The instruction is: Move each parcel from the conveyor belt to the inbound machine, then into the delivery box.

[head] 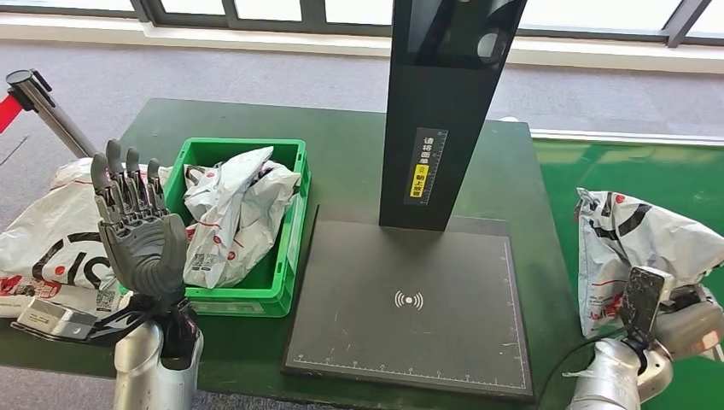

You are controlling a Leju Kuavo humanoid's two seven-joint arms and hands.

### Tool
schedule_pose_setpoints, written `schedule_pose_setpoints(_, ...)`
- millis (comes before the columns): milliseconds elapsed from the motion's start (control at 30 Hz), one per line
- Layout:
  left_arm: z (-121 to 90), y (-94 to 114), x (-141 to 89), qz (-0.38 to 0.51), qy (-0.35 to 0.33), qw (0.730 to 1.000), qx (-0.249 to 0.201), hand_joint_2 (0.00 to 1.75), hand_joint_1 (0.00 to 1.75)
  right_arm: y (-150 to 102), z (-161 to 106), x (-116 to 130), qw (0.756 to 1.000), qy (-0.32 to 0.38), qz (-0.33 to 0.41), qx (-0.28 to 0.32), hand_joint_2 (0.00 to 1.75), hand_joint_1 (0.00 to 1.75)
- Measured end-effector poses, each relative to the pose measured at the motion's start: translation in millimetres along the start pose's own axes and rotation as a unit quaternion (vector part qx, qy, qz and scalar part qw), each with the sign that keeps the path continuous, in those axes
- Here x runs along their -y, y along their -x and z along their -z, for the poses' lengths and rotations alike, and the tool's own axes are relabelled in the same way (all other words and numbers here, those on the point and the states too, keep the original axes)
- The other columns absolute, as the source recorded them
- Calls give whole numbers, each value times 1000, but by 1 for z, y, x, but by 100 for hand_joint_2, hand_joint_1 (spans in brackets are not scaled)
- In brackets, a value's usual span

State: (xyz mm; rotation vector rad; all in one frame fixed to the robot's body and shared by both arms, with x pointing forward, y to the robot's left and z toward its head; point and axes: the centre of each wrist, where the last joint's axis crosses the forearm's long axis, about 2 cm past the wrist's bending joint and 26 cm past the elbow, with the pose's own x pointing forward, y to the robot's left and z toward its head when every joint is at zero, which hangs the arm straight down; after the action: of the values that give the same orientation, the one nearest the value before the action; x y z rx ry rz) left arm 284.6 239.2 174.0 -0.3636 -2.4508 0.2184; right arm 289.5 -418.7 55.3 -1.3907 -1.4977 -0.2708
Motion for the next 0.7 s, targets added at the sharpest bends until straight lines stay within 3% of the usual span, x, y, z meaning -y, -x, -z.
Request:
schedule_pose_setpoints(167, -1, 1, 1, -28, 7, 1000, 3, 175, 0, -14, 0, -6, 999, -18, 35, 15, 175, 175)
schedule_pose_setpoints(333, -1, 2, 2, -49, 24, 999, 3, 175, 0, -38, -9, -12, 985, -73, 153, 40, 175, 175)
schedule_pose_setpoints(400, -2, 3, 2, -57, 30, 998, 1, 175, 0, -51, -15, -16, 960, -127, 243, 51, 175, 175)
schedule_pose_setpoints(500, -2, 7, 1, -71, 36, 997, -4, 175, 0, -72, -26, -21, 899, -225, 368, 80, 175, 175)
schedule_pose_setpoints(600, -3, 12, -1, -78, 37, 996, -10, 175, 0, -88, -37, -26, 848, -299, 424, 108, 175, 175)
schedule_pose_setpoints(700, -4, 15, -3, -80, 36, 996, -14, 175, 0, -96, -45, -28, 825, -332, 441, 120, 175, 175)
